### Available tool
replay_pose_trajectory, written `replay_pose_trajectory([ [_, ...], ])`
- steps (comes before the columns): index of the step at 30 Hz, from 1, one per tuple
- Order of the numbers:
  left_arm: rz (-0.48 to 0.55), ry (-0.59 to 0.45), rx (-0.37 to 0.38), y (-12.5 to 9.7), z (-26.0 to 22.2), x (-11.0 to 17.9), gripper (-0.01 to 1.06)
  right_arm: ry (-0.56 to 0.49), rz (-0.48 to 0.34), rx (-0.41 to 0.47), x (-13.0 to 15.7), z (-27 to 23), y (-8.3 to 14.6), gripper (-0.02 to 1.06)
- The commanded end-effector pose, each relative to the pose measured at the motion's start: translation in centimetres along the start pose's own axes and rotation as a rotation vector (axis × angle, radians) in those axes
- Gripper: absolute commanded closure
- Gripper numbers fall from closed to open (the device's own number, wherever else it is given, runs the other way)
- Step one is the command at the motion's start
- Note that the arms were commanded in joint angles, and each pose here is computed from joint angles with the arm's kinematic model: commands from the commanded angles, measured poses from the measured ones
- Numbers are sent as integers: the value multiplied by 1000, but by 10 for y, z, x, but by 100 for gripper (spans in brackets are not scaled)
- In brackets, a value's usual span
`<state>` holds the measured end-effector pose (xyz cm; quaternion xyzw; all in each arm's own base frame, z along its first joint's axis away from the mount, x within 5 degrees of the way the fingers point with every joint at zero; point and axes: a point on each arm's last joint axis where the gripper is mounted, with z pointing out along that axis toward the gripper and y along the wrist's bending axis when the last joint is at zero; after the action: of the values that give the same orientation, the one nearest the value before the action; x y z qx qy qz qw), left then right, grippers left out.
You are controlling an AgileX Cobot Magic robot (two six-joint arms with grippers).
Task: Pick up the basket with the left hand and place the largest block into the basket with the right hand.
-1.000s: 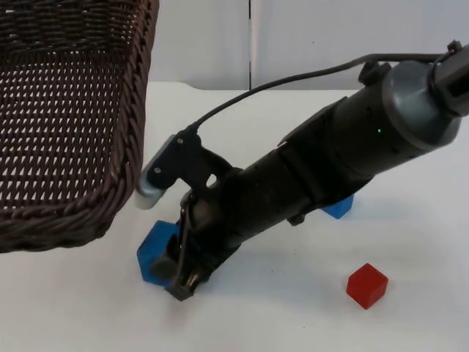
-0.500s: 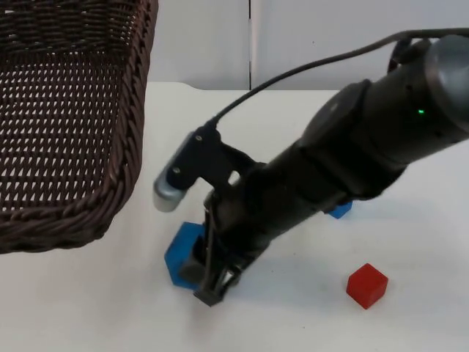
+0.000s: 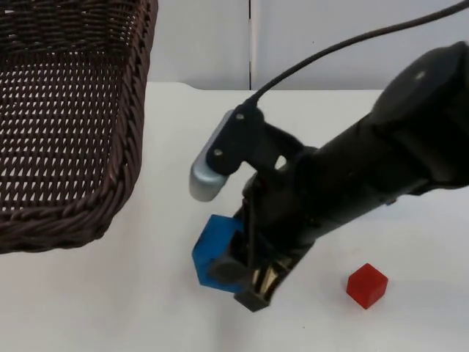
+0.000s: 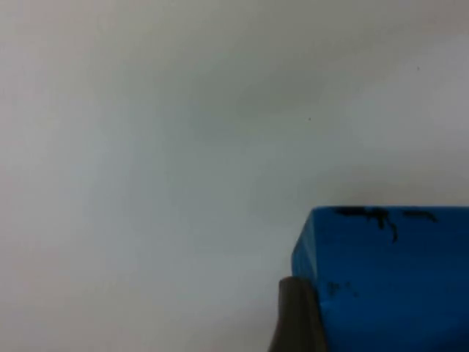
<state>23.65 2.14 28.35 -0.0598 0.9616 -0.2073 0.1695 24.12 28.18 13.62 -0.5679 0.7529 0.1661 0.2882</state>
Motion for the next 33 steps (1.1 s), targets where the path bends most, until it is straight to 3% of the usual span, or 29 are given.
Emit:
replay_pose_trajectory([
  [1, 0, -26, 11, -3, -4, 0, 105, -2, -2, -17, -2, -15, 5, 105],
  [7, 0, -26, 11, -3, -4, 0, 105, 71, -11, -26, -3, -36, 7, 105],
  [14, 0, -26, 11, -3, -4, 0, 105, 150, -36, 41, -5, -66, 4, 105],
  [33, 0, -30, 9, -3, -4, -1, 105, 76, 58, 94, -65, -142, -5, 105],
])
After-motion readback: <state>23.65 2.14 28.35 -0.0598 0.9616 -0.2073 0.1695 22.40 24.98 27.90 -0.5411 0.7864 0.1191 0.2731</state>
